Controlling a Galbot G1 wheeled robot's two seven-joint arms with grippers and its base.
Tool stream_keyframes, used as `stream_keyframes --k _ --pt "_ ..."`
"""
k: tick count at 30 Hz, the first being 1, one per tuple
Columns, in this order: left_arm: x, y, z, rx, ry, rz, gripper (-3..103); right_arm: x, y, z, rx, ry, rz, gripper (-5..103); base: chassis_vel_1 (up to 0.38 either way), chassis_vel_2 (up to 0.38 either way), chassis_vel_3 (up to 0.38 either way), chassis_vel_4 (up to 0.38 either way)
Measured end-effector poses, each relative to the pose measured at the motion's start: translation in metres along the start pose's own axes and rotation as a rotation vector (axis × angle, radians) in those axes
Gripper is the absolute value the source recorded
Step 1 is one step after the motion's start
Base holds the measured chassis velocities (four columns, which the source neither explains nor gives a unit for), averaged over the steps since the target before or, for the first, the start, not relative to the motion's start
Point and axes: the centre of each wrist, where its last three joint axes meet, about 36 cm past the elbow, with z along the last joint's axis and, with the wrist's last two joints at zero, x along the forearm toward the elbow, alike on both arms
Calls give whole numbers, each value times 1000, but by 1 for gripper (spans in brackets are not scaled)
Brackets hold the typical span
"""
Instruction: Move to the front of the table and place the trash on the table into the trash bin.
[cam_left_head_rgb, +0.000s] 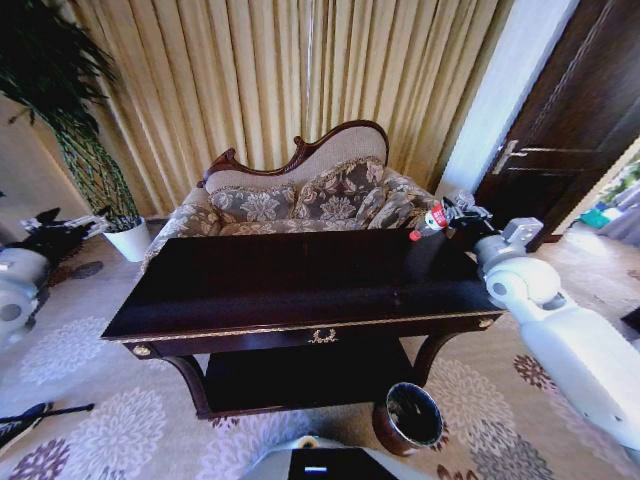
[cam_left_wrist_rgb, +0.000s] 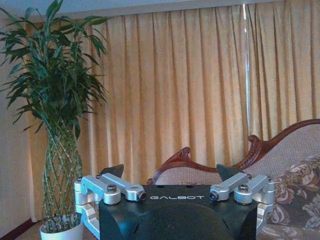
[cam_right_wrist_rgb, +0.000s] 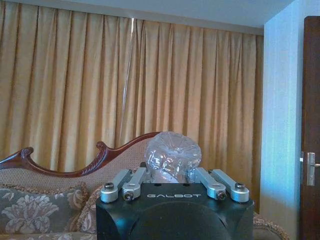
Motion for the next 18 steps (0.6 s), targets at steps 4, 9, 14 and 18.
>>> stream_keyframes --k 4,9,14,18 --pt "1 -2 4 -3 5 0 100 1 2 1 -1 4 -7 29 0 0 0 0" --pt "2 -3 9 -8 12 0 100 2 5 3 -1 8 -13 29 0 0 0 0" --pt "1 -2 10 -10 12 3 100 2 6 4 -4 11 -14 29 52 -39 -39 40" --pt "-1 -3 10 -11 11 10 100 3 6 7 -7 15 -13 29 69 -75 -54 62"
